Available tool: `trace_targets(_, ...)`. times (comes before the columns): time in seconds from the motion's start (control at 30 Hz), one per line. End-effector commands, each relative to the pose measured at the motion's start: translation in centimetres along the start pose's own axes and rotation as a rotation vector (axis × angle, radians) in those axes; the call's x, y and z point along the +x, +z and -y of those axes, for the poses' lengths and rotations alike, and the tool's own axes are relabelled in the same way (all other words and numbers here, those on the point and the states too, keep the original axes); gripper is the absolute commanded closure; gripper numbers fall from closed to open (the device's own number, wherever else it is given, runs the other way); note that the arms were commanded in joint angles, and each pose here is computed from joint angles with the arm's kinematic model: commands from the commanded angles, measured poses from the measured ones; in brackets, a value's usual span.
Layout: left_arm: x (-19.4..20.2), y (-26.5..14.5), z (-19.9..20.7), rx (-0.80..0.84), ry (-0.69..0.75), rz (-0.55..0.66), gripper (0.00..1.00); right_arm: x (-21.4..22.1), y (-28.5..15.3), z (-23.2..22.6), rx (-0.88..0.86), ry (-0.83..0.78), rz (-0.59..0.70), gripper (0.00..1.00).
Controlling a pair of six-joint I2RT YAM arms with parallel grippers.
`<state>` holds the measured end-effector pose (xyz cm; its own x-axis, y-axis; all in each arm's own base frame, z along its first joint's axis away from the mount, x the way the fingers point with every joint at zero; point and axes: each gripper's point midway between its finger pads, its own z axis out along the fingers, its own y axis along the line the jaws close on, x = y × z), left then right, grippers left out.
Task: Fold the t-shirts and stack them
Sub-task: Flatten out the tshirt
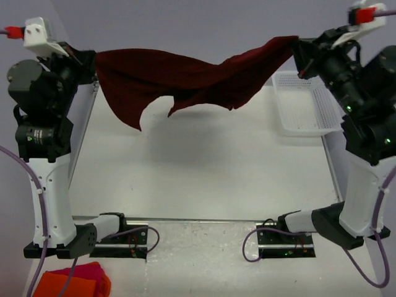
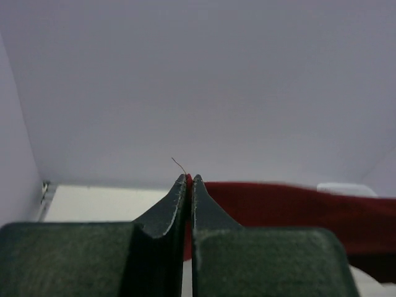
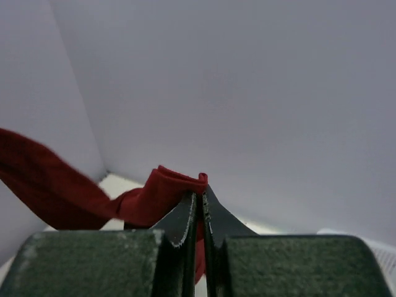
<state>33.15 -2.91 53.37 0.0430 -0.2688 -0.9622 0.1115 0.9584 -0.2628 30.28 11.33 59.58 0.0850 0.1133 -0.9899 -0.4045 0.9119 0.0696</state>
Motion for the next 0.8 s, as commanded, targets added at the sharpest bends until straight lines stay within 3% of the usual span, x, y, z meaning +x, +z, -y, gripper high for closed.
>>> trace_targets(0.0, -2.9, 1.0, 0.3, 0.002, 0.049, 0.023, 1.0, -4.3, -2.6, -1.0, -0.036, -0.078, 0.125, 1.0)
trace_targets(0.23, -10.4, -6.8, 2.3, 0.014, 0.094, 0.25, 1.0, -8.4, -12.7, -4.8, -0.166, -0.132, 0.296, 1.0)
trace_targets(0.37, -12.4, -9.4, 2.3, -0.012, 0.103, 0.328, 1.0, -10.9, -17.5, -6.2, -0.203, -0.161, 0.4, 1.0)
trace_targets(0.6, -14.3, -10.8, 2.8, -0.012, 0.092, 0.385, 1.0, -11.7, -20.4, -8.5, -0.315, -0.189, 0.442, 1.0)
trace_targets(0.77, -16.4, -14.7, 4.8, 0.066, 0.096, 0.479, 1.0, -12.4, -23.7, -10.2, -0.393, -0.203, 0.492, 1.0)
